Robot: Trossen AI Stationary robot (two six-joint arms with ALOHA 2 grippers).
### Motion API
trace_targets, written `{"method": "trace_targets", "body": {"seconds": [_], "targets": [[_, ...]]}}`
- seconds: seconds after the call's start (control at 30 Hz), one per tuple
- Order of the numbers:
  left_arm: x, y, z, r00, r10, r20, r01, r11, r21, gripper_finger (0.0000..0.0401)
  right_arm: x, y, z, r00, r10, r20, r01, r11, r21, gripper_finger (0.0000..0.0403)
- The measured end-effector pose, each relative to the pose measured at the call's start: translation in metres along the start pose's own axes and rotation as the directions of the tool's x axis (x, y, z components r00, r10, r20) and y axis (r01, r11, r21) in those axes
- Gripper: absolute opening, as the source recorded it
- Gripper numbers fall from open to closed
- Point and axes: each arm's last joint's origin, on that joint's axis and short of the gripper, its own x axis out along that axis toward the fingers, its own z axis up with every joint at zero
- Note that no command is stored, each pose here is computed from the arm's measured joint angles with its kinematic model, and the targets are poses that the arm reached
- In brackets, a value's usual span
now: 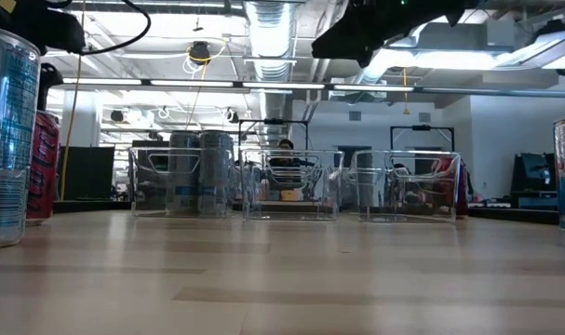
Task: Sort soda cans
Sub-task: Put the blue soda can into the middle transparent bin
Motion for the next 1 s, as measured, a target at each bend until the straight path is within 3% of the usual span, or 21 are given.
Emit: {"method": "trace_targets", "body": {"seconds": [0.4,0.6,1.0], "targets": [[0.000,-0.003,-0.001,1.000,0.020,0.007,-0.020,1.000,-0.001,0.0308,0.000,0.006,-0.001,1.000,0.021,-0.010,-0.021,1.000,-0.002,0.0127],[0.024,-0.003,-0.010,0.996,0.054,-0.072,-0.054,0.999,0.006,0.0308,0.000,0.006,-0.001,1.000,0.020,-0.009,-0.020,1.000,0.004,0.0127],[0.027,-0.002,-0.007,0.993,0.115,-0.029,-0.117,0.991,-0.064,0.0307,0.000,0.006,0.001,1.000,0.019,0.009,-0.019,1.000,0.012,0.0127]]}}
